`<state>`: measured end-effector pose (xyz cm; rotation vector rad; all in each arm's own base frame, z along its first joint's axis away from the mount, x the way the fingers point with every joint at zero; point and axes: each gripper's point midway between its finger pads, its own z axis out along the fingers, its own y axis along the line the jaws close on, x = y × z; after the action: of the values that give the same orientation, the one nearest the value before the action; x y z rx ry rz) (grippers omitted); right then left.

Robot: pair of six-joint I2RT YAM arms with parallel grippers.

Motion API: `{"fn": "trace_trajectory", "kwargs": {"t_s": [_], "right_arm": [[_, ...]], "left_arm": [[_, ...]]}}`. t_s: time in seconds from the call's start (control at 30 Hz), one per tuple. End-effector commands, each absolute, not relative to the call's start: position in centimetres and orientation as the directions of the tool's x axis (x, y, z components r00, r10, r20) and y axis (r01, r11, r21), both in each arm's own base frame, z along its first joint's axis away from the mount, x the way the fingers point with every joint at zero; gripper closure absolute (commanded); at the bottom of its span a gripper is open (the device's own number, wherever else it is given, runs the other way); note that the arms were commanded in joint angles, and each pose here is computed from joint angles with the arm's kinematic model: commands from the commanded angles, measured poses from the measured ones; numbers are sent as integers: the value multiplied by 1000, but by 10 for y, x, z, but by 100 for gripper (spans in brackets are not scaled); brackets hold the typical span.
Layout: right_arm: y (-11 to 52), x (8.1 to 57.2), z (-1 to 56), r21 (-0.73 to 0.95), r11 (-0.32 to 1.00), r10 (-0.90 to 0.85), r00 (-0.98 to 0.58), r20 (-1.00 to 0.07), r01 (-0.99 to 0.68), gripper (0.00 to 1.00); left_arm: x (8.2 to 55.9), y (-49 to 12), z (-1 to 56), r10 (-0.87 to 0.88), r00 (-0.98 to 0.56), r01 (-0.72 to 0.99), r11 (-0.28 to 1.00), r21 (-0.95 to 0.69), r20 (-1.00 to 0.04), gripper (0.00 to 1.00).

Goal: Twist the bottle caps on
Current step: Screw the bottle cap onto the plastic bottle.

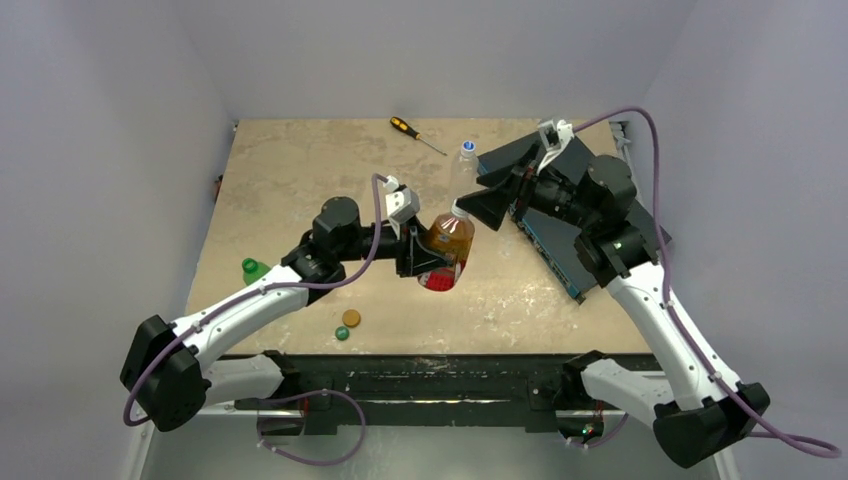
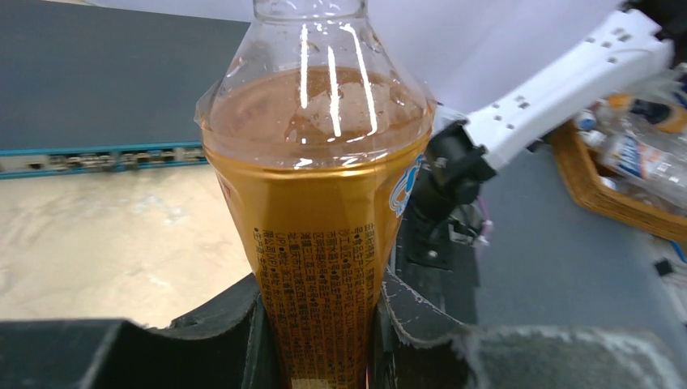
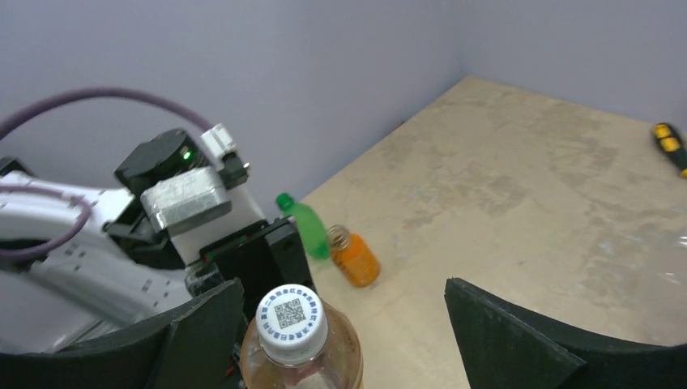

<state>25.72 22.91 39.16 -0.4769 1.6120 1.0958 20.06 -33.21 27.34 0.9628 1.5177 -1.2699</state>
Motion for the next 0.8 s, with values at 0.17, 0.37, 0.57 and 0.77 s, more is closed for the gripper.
{"fn": "trace_trajectory", "kwargs": {"t_s": [0.17, 0.37, 0.57, 0.77], "right_arm": [[260, 201, 416, 353, 59, 257, -327, -909, -934, 7], [264, 193, 416, 370, 17, 269, -352, -896, -929, 21], [271, 193, 411, 379, 44, 254, -356, -899, -924, 40], [272, 201, 410, 383, 97, 243, -351, -904, -919, 56]], "left_arm": [[161, -332, 303, -69, -306, 951, -76, -301, -949, 100], [163, -335, 298, -71, -324, 945, -76, -318, -944, 100], [166, -337, 294, -69, -339, 940, -74, -334, -938, 100], [169, -337, 290, -70, -351, 936, -56, -348, -934, 100]]}}
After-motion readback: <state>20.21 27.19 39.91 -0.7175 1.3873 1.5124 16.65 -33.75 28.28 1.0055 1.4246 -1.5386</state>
